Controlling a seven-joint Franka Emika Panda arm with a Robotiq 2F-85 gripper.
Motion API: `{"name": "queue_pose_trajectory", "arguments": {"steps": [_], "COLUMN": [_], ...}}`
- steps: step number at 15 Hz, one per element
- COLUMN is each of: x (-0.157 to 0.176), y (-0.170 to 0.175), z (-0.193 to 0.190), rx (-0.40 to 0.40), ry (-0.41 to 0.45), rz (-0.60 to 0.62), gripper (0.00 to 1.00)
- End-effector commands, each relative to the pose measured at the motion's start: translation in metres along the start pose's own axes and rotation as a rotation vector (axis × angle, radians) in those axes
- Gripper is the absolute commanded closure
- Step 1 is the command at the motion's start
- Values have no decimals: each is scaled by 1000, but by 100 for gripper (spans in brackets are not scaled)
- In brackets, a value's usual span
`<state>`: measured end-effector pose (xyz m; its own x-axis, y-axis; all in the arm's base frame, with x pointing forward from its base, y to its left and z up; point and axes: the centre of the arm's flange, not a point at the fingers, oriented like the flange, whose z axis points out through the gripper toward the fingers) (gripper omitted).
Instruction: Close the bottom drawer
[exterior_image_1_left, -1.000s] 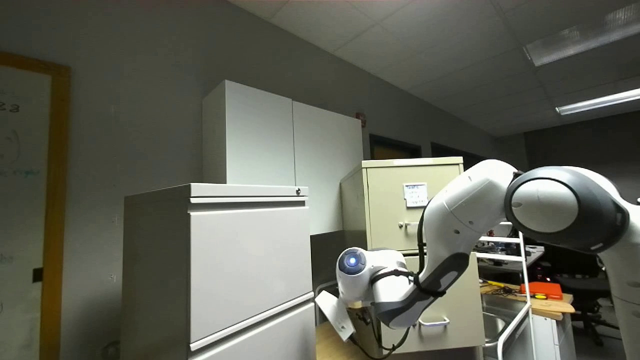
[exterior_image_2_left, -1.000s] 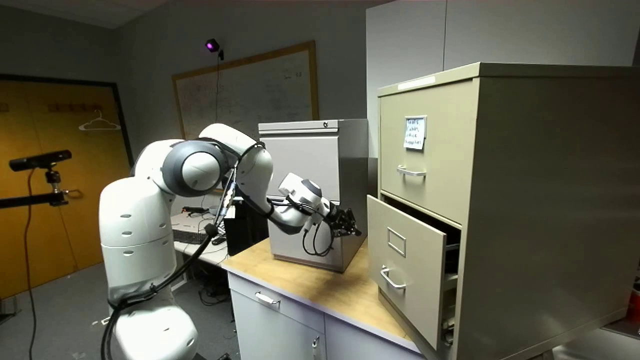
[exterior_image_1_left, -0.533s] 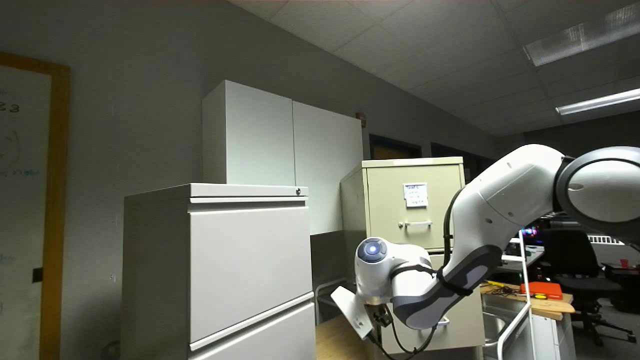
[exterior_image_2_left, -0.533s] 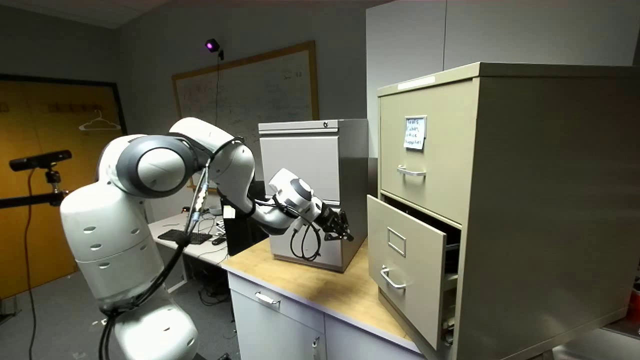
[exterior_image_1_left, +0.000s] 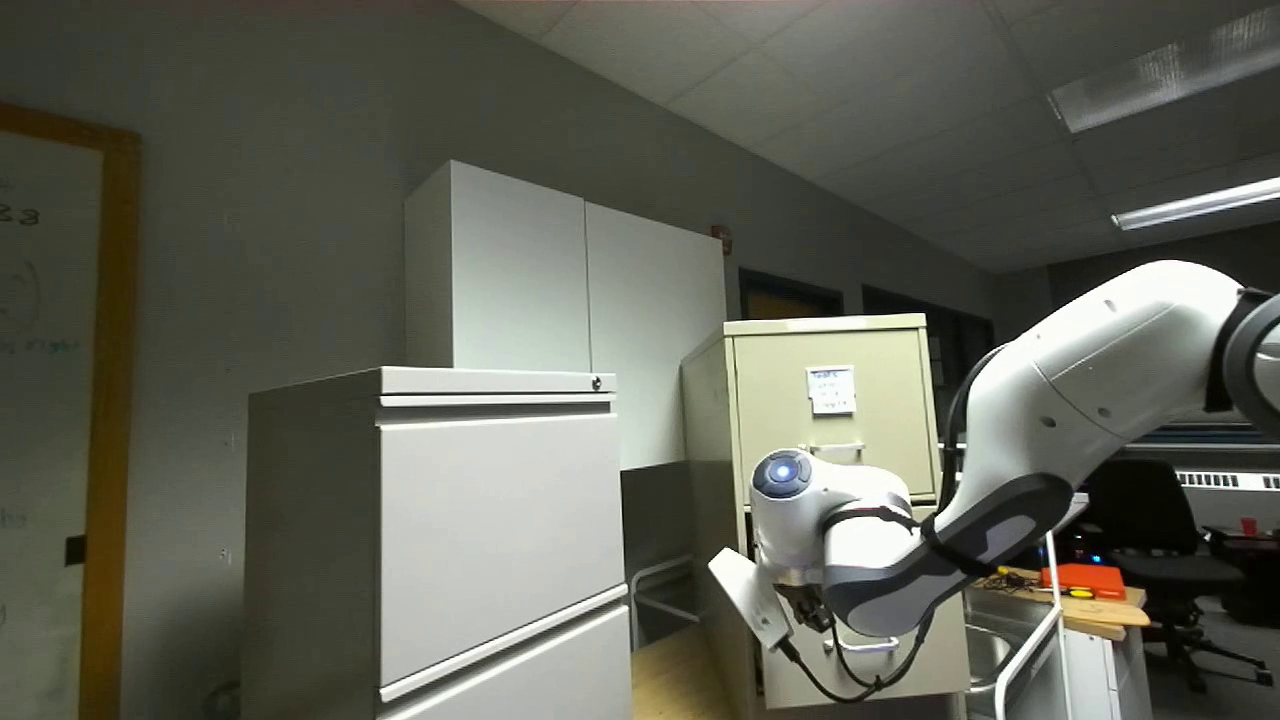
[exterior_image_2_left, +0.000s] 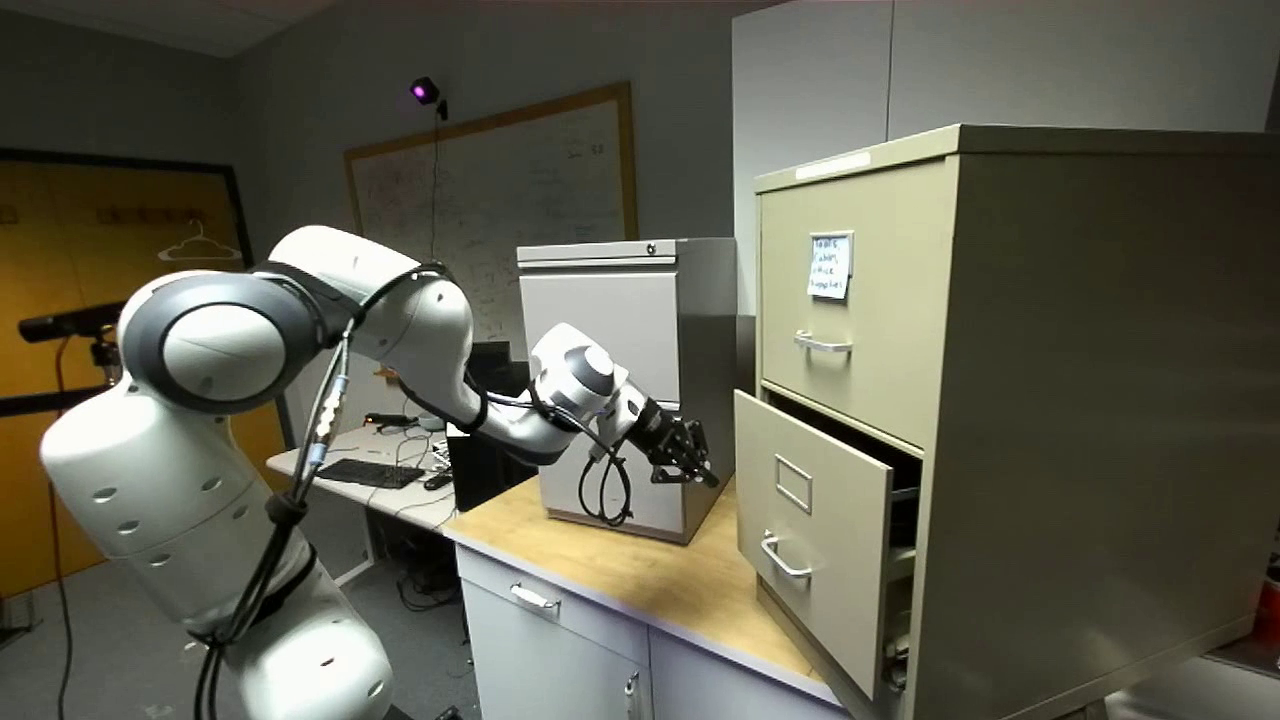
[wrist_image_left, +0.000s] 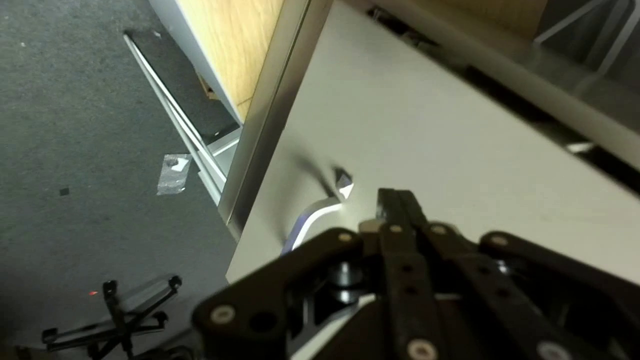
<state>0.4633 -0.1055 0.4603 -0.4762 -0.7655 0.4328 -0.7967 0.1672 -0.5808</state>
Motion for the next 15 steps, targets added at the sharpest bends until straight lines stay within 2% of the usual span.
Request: {"name": "queue_pose_trajectory", "arguments": {"steps": [1, 6, 15], "x": [23, 39, 46], "y": [4, -8, -42], "z": [12, 28, 44], "rx": [-48, -55, 33], "ry": [54, 101, 151], "rz": [70, 122, 162], "gripper": [100, 100, 100]}}
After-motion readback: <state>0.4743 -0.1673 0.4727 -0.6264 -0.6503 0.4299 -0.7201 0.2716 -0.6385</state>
